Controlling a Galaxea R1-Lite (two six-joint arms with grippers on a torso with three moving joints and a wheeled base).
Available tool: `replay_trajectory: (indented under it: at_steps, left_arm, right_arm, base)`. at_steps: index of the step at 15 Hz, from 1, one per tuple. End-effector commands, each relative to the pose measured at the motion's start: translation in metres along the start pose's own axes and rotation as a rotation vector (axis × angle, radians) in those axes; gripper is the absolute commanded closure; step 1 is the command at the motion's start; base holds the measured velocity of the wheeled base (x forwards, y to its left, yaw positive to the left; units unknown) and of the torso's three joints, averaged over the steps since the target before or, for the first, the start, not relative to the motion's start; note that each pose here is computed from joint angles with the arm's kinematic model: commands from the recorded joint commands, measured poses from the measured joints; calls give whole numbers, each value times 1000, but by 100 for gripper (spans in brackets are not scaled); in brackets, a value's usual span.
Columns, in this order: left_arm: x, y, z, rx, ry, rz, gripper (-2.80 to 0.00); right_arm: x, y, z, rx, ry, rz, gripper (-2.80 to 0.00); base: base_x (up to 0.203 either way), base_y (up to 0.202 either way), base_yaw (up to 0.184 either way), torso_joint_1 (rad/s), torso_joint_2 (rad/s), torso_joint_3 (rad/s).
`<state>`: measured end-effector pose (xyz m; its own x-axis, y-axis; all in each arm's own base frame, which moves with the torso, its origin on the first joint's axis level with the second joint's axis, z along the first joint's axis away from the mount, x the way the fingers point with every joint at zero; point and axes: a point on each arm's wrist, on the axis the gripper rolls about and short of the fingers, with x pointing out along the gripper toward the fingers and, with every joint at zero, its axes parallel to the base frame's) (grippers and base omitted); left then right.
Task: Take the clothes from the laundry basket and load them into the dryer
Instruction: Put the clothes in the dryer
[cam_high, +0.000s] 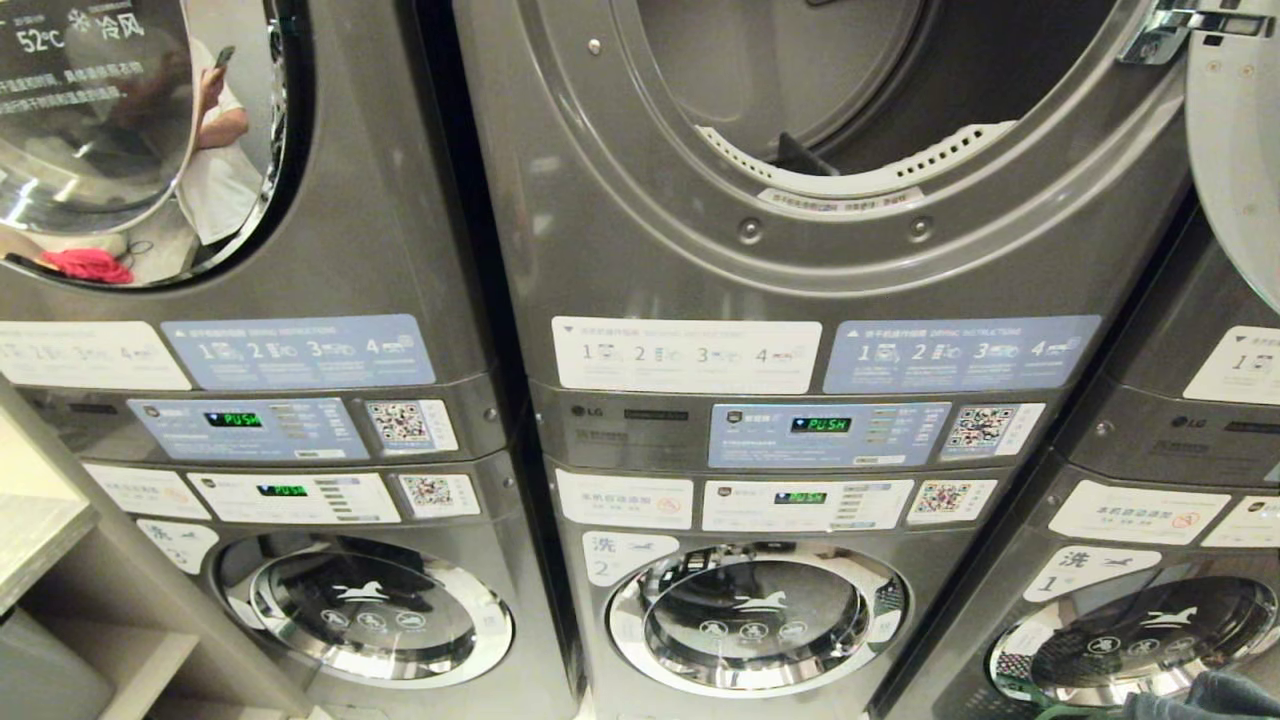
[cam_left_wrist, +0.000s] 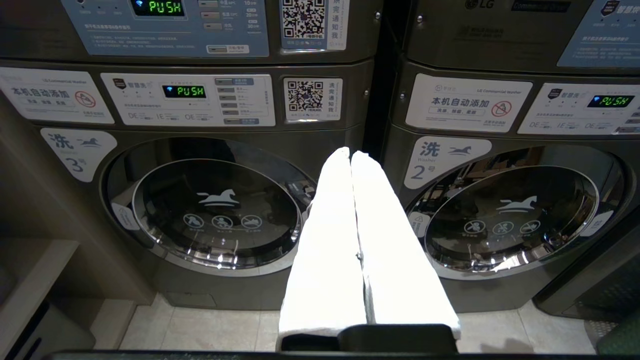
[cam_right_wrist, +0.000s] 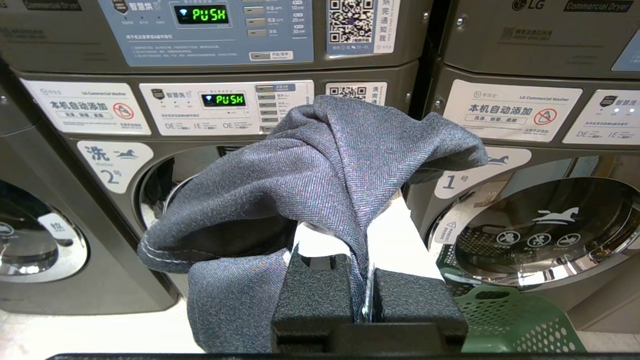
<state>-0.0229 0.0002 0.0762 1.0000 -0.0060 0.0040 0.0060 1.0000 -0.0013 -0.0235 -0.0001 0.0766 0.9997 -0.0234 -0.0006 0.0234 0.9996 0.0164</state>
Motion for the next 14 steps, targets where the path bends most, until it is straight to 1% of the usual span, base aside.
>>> replay_trajectory:
  at_steps: [1,5,14]
  left_arm:
    - [0,0,0,0,-2,0,0]
    - [0,0,0,1,-1,0,0]
    - [0,0,0,3,-1,0,0]
  right_arm:
    - [0,0,0,0,1,0,0]
    - [0,0,0,0,1,1,0]
    - [0,0,0,-1,1,-1,0]
  base:
    - [0,0,0,0,0,0]
    - [18,0,1,-2,1,0]
    - [192,0,-1,-2,9,5]
